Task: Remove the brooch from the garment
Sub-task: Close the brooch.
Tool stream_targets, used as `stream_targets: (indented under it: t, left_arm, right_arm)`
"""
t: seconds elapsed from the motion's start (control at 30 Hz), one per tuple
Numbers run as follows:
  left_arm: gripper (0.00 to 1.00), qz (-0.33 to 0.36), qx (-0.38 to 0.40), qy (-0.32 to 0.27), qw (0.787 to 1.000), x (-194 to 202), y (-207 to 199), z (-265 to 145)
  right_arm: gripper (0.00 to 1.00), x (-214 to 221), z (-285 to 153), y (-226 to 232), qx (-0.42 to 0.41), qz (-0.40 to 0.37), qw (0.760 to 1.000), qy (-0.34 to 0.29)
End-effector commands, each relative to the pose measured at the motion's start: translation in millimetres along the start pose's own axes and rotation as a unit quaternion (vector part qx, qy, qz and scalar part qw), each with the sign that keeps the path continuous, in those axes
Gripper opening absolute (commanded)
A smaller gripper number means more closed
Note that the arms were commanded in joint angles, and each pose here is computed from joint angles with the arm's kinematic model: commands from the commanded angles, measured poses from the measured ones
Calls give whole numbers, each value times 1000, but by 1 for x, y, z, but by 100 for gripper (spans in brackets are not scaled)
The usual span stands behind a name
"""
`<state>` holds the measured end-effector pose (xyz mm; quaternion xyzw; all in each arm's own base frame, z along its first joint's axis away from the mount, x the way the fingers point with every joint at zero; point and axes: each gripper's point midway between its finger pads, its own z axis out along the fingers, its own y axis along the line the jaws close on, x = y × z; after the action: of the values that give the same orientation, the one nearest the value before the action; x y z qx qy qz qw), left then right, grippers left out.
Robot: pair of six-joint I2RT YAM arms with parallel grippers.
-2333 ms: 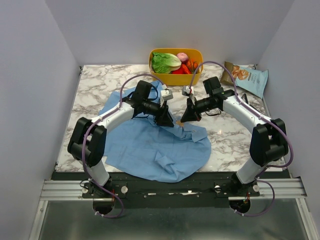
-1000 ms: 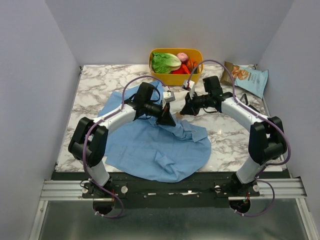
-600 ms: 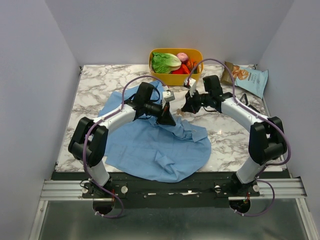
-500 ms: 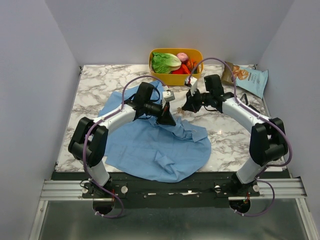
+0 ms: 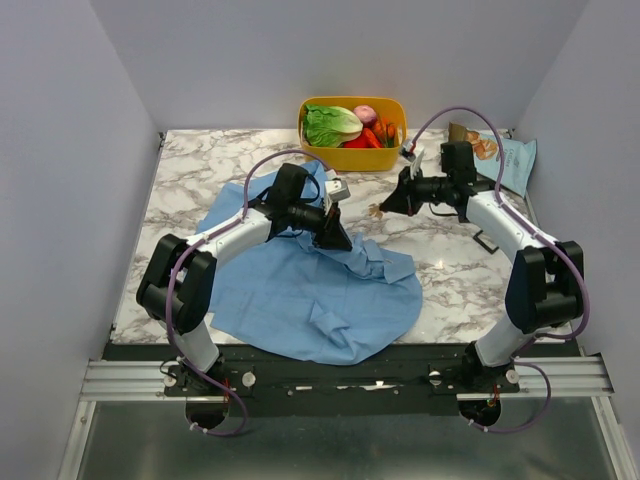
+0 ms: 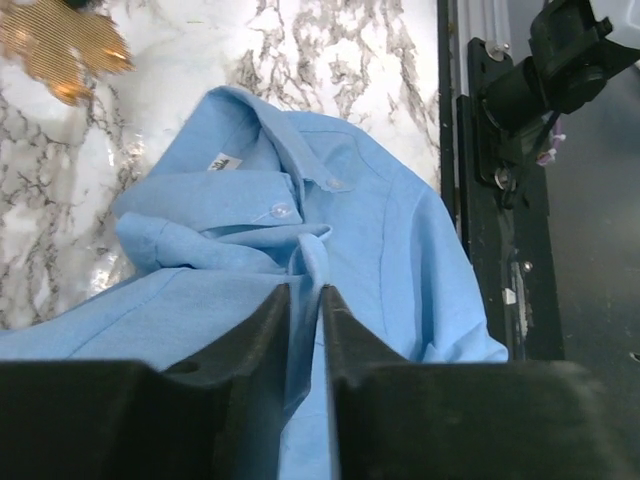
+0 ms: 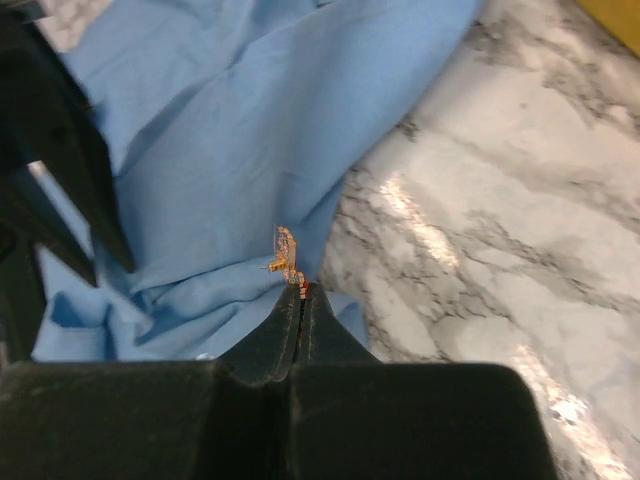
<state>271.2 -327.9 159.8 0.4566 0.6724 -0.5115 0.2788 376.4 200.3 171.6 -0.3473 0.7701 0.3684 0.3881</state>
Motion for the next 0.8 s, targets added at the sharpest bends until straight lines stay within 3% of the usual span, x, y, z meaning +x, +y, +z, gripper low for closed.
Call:
stream_targets:
  t: [0.0,0.13,0.27,0.57,0.7,0.73,0.77]
  left_arm:
    - [33,0,-42,-17,999,-10,14,-6]
    - [40,-5,-69,-36,997,-15,26,-12]
    - [41,-12,-85,-56,995,-23,32,-18]
    - [49,-42,-79,-53,995,-16,39,-13]
    - [59,-55,-69,-51,995,-13,38,-10]
    - [68,-56,-66,-52,995,-14,37,-10]
    - [71,-56,-65,-53,995,-13,38,-9]
  right_arm:
    - [1,-18,-12,47,-126,2,992,-28]
    - [1,-21,-18,58,-168,12,985,-40]
    - [1,-24,-25,61,-187,20,981,-49]
    - [1,-27,-35,83,-252,24,965,-67]
    - [1,-23,-29,82,-242,20,968,-60]
    - [1,-24,-29,82,-239,15,969,-60]
    - [1,-24,-27,85,-242,12,969,-58]
